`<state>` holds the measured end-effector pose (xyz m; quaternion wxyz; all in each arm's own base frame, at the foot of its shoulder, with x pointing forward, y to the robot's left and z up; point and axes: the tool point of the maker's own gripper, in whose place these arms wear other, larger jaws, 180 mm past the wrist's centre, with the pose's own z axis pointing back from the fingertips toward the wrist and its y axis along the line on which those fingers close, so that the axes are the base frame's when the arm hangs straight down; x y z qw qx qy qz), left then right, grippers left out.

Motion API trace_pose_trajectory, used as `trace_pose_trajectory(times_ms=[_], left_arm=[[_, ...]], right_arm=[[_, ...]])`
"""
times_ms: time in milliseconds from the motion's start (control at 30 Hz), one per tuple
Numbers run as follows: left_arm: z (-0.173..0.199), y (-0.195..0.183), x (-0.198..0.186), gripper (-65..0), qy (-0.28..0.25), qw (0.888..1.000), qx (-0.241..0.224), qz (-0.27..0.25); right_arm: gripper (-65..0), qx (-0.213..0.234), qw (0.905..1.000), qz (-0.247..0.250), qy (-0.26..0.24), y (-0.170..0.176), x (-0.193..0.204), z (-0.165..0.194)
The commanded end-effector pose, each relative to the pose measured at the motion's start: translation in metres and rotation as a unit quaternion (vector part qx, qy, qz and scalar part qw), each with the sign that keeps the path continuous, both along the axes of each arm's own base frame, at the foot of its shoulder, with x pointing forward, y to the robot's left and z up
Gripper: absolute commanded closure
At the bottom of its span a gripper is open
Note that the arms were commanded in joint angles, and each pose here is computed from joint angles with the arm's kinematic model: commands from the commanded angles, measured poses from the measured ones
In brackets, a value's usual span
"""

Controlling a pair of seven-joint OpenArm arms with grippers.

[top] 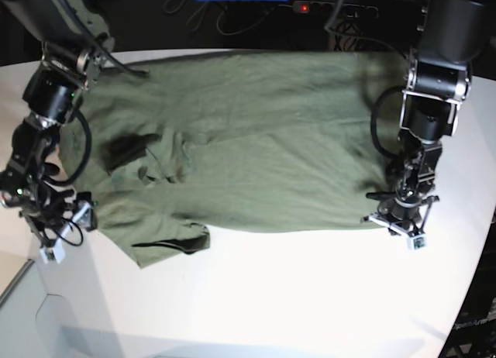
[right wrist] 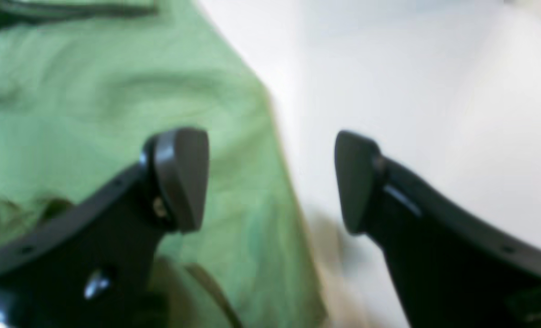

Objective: Layout the t-shirt on the table in an organized manner, then fold the t-shirt properly
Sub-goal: 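Release the edge and move both grippers to the hem corners, then grasp the hem with both grippers and lift it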

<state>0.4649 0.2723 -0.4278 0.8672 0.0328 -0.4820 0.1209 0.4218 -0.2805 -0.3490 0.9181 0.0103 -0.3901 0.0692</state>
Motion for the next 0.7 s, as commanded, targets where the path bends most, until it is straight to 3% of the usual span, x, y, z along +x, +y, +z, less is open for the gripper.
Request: trace_pose_trajectory(times_ms=[0, 133, 333, 400, 567, 667], left_arm=[[0.004, 0.004, 0.003, -0.2, 0.007, 1.000, 0.002, 0.002], [-0.002, 0.003, -0.002, -0.2, 0.013, 1.000, -0.001, 0.002], [-0.005, 0.003, -0.005, -0.2, 0.017, 1.000, 0.001, 0.002], [-0.005, 0.003, -0.005, -0.2, 0.017, 1.000, 0.001, 0.002], [-0.005, 0.003, -0.005, -0.2, 0.017, 1.000, 0.002, 0.001], [-0.006, 0.003, -0.006, -0.2, 0.018, 1.000, 0.002, 0.001]], right_arm=[[-41.8, 0.002, 0.9993, 0.006, -0.036, 0.001, 0.021, 0.022], [-41.8, 0.055, 0.9958, 0.018, -0.071, 0.021, 0.051, 0.023], [-42.0, 0.109, 0.9860, -0.076, -0.101, 0.012, 0.070, -0.001], [-41.9, 0.113, 0.9840, -0.081, -0.112, 0.016, 0.072, -0.008], [-41.9, 0.091, 0.9915, -0.034, -0.086, 0.038, 0.064, -0.040], [-41.9, 0.071, 0.9935, -0.040, -0.080, 0.037, 0.060, -0.053]])
